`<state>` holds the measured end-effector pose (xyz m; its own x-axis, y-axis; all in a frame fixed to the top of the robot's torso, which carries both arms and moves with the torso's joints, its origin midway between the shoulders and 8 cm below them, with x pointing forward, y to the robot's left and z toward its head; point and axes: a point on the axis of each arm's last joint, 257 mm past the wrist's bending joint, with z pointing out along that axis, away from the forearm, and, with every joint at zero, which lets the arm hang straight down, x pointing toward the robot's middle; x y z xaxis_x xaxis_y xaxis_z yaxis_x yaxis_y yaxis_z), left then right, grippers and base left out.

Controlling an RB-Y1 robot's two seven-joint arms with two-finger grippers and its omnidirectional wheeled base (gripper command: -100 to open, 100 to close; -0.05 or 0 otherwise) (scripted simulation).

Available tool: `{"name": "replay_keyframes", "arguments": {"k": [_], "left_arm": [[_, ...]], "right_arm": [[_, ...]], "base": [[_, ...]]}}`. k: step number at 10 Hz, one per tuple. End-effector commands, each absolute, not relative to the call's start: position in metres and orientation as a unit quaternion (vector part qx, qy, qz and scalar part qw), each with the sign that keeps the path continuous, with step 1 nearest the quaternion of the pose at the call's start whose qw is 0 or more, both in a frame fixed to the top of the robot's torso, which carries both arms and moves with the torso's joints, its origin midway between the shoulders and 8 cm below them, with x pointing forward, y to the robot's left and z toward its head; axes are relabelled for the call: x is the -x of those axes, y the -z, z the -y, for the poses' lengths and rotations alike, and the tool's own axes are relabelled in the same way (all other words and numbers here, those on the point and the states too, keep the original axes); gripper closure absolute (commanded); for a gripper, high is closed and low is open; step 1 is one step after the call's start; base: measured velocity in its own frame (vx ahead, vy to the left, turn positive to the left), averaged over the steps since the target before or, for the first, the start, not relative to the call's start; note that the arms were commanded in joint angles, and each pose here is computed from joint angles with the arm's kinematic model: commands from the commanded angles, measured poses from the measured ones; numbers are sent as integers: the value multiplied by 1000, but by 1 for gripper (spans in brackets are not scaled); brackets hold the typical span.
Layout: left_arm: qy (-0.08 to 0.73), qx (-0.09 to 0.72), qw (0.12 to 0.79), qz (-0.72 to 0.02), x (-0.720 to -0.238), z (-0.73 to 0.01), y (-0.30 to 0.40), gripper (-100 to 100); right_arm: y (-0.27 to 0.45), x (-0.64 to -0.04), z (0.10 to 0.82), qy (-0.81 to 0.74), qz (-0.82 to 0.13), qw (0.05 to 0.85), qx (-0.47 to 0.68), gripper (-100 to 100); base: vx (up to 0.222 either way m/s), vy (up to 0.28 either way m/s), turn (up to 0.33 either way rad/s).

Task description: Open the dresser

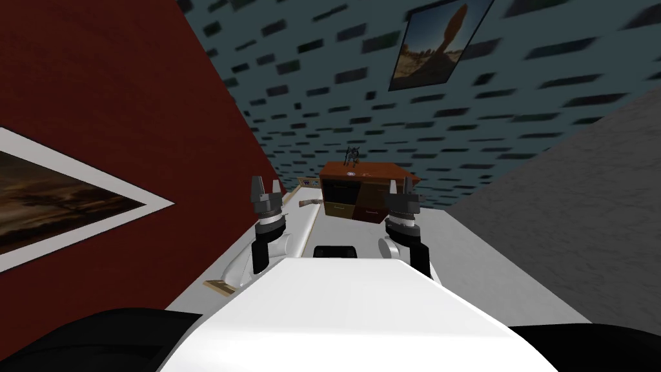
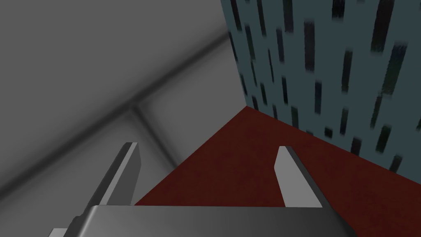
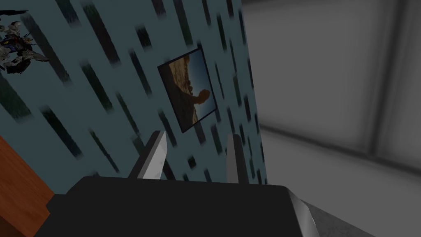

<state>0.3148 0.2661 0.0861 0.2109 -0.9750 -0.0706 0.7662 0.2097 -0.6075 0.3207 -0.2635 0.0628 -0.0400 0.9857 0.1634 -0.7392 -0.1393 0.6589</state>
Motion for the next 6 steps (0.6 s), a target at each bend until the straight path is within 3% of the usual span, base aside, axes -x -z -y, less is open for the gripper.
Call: {"name": "replay_keyframes", "arguments": {"k": [1,4,5,6], "left_arm": [[585,229,744,-228,-315,-266,-86,0],[585,229,744,-228,-315,-266,-86,0],[585,229,744,-228,-315,-266,-86,0],[585,229,744,-228,-315,-266,-86,0]], "right_arm": [[-63,-321,264,-692,-204,624,-302,0],[-63,-321,264,-692,-204,624,-302,0],[-56,-327,259,-685,-227,623,-302,-100],[-48,-332,256,-677,-247,623,-304,-100]], "base": [[0,0,0],[0,0,0],[3,-1,114],[-6,-10,185]]}}
